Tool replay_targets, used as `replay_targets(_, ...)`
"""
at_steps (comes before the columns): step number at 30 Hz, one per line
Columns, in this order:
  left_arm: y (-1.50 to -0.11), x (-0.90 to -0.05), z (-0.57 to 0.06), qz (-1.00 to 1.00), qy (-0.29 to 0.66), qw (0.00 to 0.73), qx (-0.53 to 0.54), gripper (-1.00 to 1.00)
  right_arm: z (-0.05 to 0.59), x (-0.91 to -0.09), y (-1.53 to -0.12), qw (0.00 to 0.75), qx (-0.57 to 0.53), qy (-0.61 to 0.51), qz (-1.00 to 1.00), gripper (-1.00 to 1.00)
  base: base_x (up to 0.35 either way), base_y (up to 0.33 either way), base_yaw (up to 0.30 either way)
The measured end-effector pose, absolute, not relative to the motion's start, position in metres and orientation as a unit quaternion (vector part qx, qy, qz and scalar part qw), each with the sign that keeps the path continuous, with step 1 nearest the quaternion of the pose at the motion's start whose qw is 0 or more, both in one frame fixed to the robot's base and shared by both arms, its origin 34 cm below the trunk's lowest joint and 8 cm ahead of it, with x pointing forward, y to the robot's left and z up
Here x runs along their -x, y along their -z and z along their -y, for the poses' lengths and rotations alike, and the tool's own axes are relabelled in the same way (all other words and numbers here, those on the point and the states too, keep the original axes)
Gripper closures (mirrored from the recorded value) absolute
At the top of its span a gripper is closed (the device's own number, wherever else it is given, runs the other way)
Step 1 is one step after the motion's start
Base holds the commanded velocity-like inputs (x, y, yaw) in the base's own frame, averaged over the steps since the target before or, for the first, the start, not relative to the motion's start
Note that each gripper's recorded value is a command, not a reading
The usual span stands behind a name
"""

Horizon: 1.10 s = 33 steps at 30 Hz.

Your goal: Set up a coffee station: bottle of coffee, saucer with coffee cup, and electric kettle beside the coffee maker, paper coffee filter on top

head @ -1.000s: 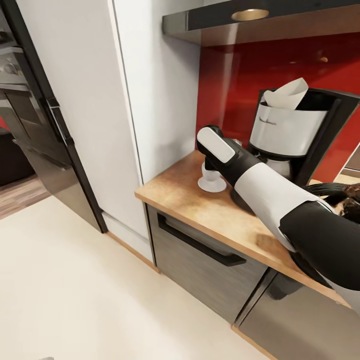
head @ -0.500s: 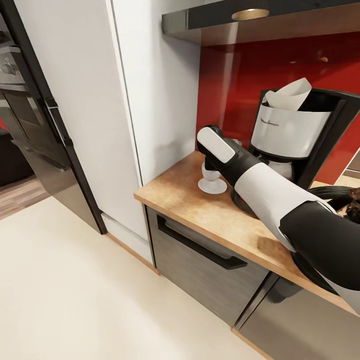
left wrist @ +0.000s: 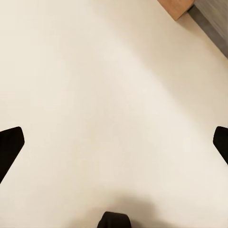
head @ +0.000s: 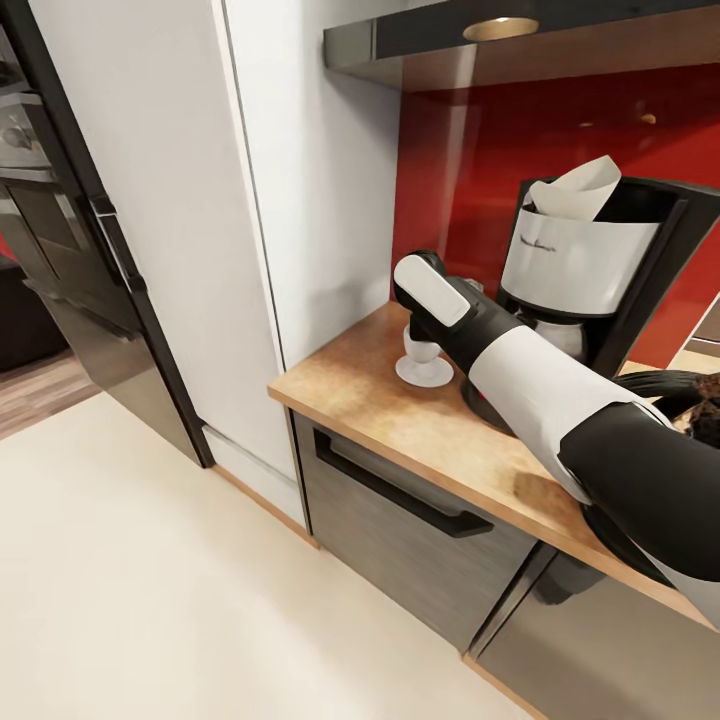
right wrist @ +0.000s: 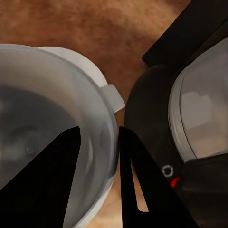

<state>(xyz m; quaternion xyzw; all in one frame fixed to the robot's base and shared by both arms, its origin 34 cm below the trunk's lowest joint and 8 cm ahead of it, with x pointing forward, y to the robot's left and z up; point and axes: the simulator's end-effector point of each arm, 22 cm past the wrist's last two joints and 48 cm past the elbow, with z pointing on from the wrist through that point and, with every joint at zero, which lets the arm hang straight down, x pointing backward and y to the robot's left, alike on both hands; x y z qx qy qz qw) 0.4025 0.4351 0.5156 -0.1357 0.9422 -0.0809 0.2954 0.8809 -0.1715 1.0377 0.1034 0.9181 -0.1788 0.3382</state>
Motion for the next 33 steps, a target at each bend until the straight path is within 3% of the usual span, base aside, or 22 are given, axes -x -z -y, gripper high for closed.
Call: replay_targets(33,-0.508,-0.394,-0.435,-0.946,0.079,0.282,0.137,-1.0,0.171,-0.887,-1.016,0.325,-0.1,0.18,-0.923,1.0,0.0,0.0,0.0)
